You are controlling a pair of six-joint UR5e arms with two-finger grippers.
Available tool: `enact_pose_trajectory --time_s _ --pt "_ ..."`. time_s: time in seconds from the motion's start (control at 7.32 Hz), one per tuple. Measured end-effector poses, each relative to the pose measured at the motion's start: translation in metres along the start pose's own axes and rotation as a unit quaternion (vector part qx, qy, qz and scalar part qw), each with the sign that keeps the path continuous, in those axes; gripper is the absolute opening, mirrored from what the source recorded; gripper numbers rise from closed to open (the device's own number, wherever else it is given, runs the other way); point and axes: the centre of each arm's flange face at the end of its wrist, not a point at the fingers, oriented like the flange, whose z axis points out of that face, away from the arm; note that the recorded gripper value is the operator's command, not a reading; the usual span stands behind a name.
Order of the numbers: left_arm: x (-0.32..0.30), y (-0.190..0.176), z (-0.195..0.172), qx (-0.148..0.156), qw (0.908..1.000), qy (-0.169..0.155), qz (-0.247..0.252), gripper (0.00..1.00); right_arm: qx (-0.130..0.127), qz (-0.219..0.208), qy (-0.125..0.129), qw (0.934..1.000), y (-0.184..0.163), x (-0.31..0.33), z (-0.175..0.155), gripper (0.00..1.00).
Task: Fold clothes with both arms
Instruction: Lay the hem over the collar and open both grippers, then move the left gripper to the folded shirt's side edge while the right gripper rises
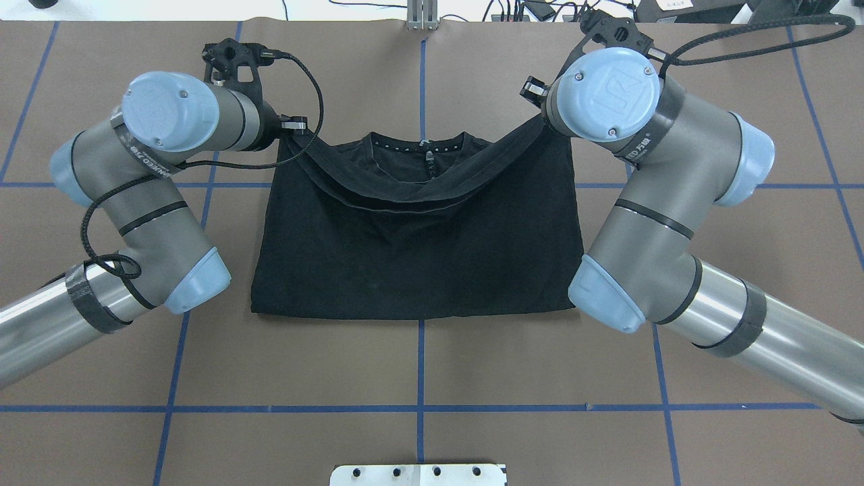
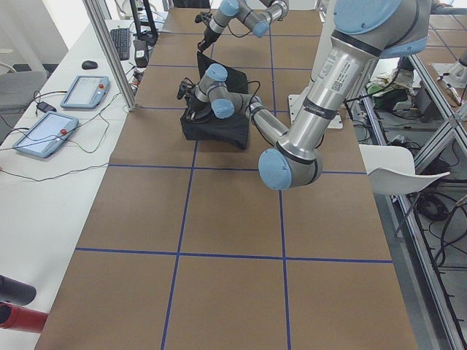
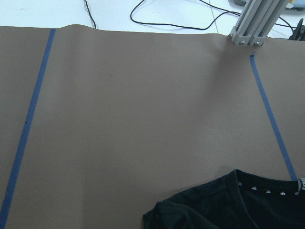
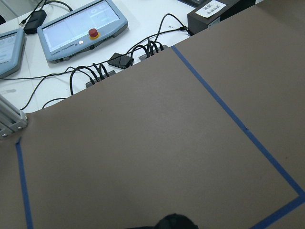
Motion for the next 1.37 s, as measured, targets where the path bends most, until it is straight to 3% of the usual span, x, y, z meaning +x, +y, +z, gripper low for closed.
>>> enact_pose_trajectory --time_s 0.27,0.68,0.82,0.96,1.09,1.37 --pt "-0.014 0.001 0.024 -0.001 0.9998 -0.014 0.015 0.0 0.003 -0.011 0.025 0.9996 -0.01 0.008 0.03 0.0" --pt "-0.027 0.0 0.044 0.002 0.9997 -0.018 0.018 0.0 0.006 -0.021 0.038 0.9991 -0.016 0.014 0.056 0.0" --pt "-0.028 -0.001 0.044 0.003 0.9997 -0.017 0.02 0.17 0.006 -0.023 0.04 0.9989 -0.017 0.015 0.062 0.0" --pt "-0.029 -0.004 0.044 0.005 0.9994 -0.015 0.03 0.86 0.005 -0.026 0.041 0.9988 -0.017 0.016 0.068 0.99" --pt "-0.031 -0.01 0.04 0.012 0.9988 -0.008 0.046 1.0 0.0 -0.032 0.039 0.9987 -0.019 0.017 0.071 1.0" --pt "-0.033 -0.023 0.026 0.022 0.9961 0.025 0.082 1.0 -0.039 -0.057 0.032 0.9971 -0.041 0.017 0.068 1.0"
